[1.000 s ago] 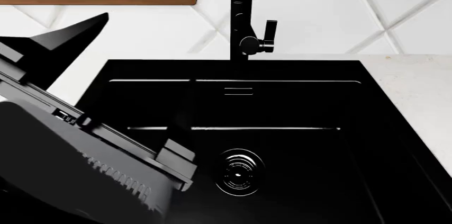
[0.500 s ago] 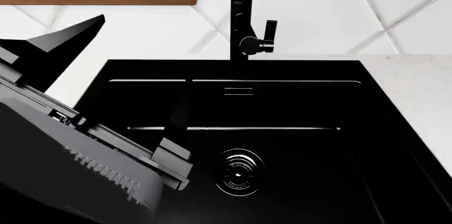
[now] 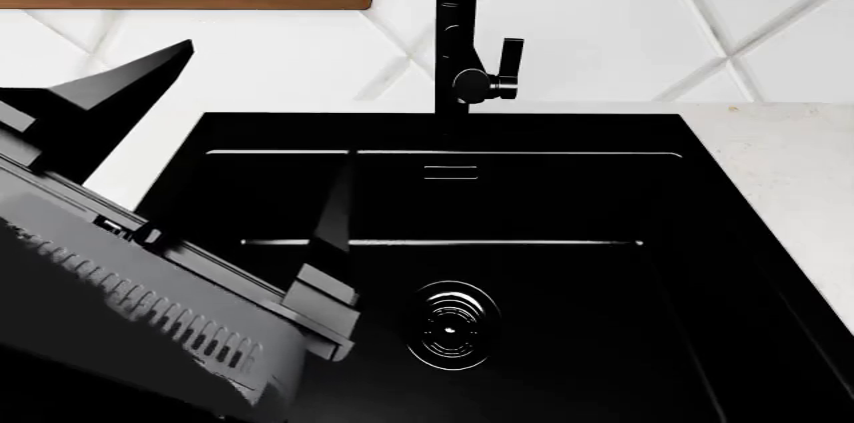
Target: Pick and place the shaker into the drawer. Then close the cabinet.
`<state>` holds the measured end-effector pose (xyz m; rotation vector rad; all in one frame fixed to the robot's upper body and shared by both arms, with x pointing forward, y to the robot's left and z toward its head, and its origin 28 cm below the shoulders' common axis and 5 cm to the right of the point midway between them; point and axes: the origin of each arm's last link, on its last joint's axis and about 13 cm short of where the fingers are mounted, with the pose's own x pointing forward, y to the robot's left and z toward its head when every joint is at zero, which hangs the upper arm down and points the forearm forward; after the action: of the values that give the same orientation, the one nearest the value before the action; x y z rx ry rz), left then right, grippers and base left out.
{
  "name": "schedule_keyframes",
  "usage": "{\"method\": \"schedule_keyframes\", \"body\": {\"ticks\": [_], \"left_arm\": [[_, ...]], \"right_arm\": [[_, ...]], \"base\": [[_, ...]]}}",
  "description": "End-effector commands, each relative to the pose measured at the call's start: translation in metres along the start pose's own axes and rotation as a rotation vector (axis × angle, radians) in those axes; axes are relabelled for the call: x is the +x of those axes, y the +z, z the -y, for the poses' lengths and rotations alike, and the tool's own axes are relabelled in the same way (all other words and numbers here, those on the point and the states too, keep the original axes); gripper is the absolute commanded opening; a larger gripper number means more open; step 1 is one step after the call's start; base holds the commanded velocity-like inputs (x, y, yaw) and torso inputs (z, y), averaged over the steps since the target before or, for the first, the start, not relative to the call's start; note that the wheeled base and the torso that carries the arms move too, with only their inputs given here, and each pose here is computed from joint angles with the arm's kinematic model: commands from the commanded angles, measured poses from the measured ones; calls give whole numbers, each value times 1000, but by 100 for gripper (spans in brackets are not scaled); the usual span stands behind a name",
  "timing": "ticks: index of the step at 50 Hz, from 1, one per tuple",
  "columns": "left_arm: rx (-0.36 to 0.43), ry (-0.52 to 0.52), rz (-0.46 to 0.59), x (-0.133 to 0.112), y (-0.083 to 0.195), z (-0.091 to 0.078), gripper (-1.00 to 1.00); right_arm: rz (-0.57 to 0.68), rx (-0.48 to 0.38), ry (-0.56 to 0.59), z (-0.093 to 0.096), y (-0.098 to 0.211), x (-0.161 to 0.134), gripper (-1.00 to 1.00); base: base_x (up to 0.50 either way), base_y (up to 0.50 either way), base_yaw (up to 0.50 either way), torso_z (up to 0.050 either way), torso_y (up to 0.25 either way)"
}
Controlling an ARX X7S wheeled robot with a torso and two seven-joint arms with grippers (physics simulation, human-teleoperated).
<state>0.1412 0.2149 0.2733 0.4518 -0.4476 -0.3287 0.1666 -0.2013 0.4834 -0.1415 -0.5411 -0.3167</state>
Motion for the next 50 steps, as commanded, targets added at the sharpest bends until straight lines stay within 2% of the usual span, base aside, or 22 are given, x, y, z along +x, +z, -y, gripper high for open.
{"method": "schedule_keyframes", "body": {"ticks": [1, 9, 31, 39, 50], "left_arm": [[4, 19, -25, -3, -3, -1, 100], [-11, 45, -51, -8, -6, -4, 100], [-33, 66, -51, -13, -7, -7, 100], [-37, 62, -40, -11, -6, -6, 100], [-49, 56, -32, -10, -5, -5, 100]], "right_arm": [[-208, -83, -73, 13, -65, 45, 100], [-225, -91, -175, 32, -65, 59, 100], [-228, -125, -162, 27, -68, 52, 100], [-111, -77, -59, 11, -35, 21, 100], [20, -119, 30, -3, -8, -26, 100]], "base": [[0, 0, 0, 0, 0], [0, 0, 0, 0, 0], [4, -2, 1, 0, 0], [0, -1, 0, 0, 0], [0, 0, 0, 0, 0]]}}
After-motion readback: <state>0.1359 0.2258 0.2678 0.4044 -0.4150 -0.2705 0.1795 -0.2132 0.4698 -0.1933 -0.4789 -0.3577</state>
